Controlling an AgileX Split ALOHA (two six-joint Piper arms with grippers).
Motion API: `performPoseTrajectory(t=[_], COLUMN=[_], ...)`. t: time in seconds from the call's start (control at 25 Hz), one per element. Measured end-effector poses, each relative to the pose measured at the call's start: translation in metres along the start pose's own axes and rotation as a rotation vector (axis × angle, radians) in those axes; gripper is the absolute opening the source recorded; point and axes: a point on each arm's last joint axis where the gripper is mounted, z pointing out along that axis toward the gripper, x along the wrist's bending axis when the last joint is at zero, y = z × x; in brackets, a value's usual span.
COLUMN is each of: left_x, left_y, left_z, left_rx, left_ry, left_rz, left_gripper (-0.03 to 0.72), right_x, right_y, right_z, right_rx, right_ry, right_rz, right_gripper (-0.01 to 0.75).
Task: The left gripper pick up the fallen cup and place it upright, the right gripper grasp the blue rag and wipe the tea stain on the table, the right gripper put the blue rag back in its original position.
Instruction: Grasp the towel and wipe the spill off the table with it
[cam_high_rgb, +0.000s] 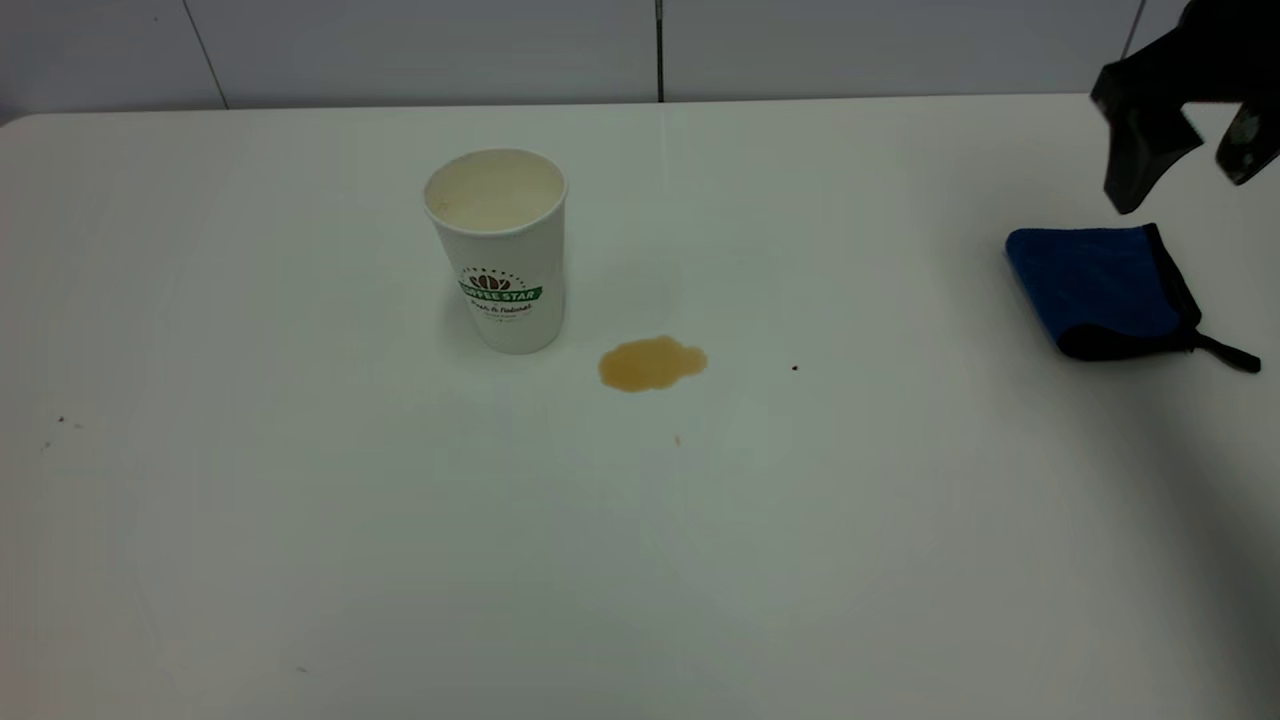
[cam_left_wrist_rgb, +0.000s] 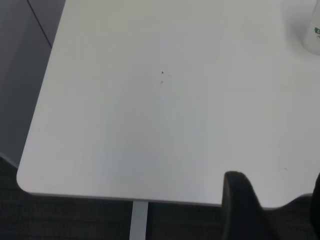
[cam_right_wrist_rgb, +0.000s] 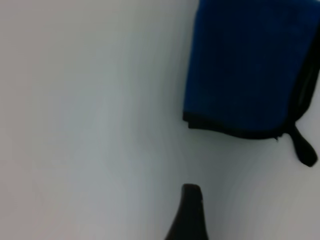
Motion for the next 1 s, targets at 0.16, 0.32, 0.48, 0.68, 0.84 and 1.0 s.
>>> performPoseTrajectory(t=[0.16,0.32,0.48,0.68,0.84,1.0], left_x=[0.0,0.0,0.0,0.0,0.0,0.0], left_y=[0.0,0.0,0.0,0.0,0.0,0.0], left_z=[0.0,0.0,0.0,0.0,0.0,0.0], left_rx=[0.0,0.001,0.001,0.001,0.001,0.001], left_ry=[0.0,0.0,0.0,0.0,0.0,0.0], left_rz=[0.0,0.0,0.0,0.0,0.0,0.0], left_gripper=[0.371,0.371,0.371,0.371,0.371,0.371], right_x=[0.001,-0.003,-0.015,-0.033,-0.04,-0.044], right_y=[0.014,0.026,0.035,0.035,0.032,0.032], right_z=[0.032,0.064,0.095,0.125,0.139,0.143], right_rx=[0.02,0.046,0.088,0.147,0.171,0.169], right_ry=[0.016,0.019,0.022,0.047,0.077,0.114], right_rz=[-0.009,-0.003,0.024,0.049,0.068,0.079], right_gripper=[0.727,0.726,0.726,0.726,0.702,0.553])
